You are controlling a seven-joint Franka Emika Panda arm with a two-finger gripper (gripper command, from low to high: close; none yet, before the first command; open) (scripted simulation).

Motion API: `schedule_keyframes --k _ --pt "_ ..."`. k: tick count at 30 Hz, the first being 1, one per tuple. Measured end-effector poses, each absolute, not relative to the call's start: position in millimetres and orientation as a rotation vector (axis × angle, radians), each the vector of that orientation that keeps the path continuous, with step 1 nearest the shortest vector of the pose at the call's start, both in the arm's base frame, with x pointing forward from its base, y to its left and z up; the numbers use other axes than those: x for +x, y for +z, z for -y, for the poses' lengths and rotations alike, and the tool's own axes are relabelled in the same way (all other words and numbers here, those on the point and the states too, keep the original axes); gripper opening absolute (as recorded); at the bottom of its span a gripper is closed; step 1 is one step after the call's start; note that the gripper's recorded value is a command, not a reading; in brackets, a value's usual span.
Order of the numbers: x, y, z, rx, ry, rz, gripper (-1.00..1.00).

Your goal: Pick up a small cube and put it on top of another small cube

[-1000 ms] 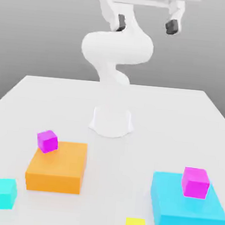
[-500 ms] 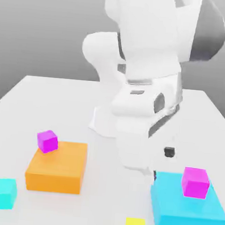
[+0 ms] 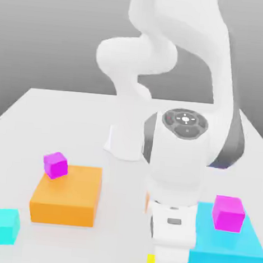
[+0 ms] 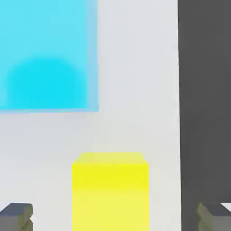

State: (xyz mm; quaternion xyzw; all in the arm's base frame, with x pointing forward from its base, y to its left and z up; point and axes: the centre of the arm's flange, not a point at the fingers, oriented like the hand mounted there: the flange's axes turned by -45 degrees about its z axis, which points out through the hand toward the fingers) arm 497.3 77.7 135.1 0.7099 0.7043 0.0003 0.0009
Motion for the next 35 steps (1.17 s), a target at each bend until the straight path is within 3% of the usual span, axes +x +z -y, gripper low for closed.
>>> schedule_keyframes --k 1,8,16,26,31,32,35 --pt "497 128 -77 2.230 0.000 -2.212 -1.00" --pt "497 129 -78 2.230 -0.002 -2.213 -1.00" --pt "483 216 -117 2.147 0.004 -2.336 -1.00" --pt "407 312 -223 1.731 -0.003 -2.641 -1.00" --pt "399 271 -228 1.690 -0.002 -2.653 -1.00" --pt "399 263 -227 1.689 -0.002 -2.652 1.00" --pt "399 263 -227 1.691 -0.002 -2.651 1.00"
